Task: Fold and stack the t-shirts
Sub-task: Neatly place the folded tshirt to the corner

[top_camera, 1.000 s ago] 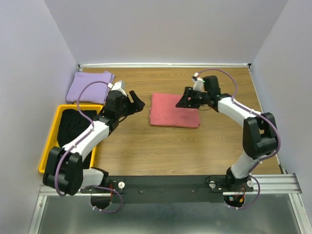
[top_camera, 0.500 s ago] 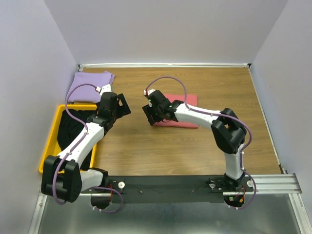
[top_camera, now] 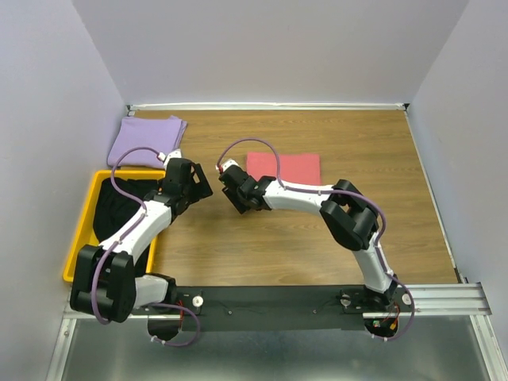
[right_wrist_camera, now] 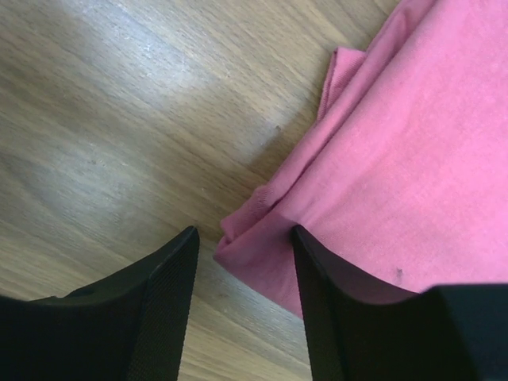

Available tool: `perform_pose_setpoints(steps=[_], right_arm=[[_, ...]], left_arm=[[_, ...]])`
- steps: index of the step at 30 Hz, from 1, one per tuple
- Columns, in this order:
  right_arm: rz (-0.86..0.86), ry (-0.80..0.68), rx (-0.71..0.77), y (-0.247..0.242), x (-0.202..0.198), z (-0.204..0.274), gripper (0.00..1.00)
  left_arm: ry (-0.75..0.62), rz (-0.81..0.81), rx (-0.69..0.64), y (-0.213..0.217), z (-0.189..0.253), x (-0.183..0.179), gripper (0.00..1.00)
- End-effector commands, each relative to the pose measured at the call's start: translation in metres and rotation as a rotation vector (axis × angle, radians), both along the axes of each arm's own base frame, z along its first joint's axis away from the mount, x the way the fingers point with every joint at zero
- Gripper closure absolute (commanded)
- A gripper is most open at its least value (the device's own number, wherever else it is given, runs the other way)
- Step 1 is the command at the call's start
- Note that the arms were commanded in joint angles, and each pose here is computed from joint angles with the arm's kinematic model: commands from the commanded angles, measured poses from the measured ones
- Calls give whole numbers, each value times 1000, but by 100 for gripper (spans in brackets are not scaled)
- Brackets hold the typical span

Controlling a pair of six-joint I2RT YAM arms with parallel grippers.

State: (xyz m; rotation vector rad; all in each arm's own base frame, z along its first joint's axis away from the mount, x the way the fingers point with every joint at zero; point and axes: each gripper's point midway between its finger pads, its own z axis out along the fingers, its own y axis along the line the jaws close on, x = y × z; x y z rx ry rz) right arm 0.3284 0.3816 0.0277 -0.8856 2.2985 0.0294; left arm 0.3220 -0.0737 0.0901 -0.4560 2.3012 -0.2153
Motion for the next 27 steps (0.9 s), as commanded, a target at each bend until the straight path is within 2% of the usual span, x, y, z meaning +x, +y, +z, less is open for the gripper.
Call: perform_pose_setpoints(steps=[1,2,3,6,7,8,11,18,27], right_arm=[[-33,26,-133,-27,-9,-38,47],[-35,27,-153,-33,-10,-42,50],[-35,25,-167,-35,-11,-45,61],[-27,15,-190,-42,-11,-44,83],[-23,11,-186,-41,-10,-41,95],[-5,16,-178,-38,-11,-38,99],[17,31,-114,-28,-11,-25,99],[10,16,101,-14,-2,26,100],[-3,36,191,-24,3,41,99]], left_arm=[[18,-24,-55,-10,-9,0,6],[15,-29,-61,-12,-9,2,6],[16,-40,-72,-15,-10,2,6],[20,-63,-97,-21,-14,4,5],[26,-80,-114,-26,-14,4,5],[39,-80,-126,-28,-19,4,5],[45,-126,-219,-48,-21,8,2],[62,-228,-429,-91,-18,20,2],[27,-256,-632,-133,-5,42,2]])
